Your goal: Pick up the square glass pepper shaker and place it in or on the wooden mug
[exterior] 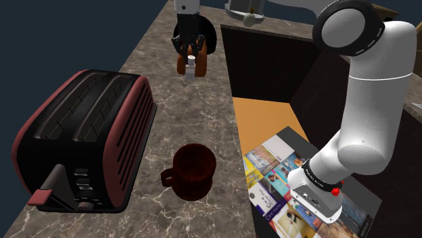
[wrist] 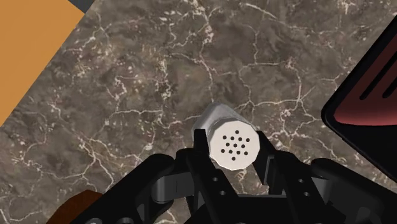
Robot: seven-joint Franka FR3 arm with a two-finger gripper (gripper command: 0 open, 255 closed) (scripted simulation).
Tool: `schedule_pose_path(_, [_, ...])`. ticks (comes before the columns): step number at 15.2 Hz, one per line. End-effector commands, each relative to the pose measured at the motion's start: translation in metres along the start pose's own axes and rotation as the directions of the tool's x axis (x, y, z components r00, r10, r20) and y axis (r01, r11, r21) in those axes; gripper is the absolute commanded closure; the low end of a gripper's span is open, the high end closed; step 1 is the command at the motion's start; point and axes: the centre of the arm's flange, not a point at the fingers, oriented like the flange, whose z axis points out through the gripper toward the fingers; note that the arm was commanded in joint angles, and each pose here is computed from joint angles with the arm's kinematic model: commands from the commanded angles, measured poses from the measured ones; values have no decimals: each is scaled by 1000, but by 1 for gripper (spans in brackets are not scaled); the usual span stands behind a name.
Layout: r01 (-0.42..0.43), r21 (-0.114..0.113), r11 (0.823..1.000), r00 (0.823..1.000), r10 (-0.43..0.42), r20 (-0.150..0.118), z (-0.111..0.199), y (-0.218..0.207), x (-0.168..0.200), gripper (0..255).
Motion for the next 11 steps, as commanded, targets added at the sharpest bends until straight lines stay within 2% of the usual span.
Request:
schedule_pose_path(1, [0, 0, 1000, 1000, 0, 0, -11, 0, -3, 255])
schedule_pose_path(11, [0, 0, 1000, 1000, 0, 0, -62, 0, -15, 255])
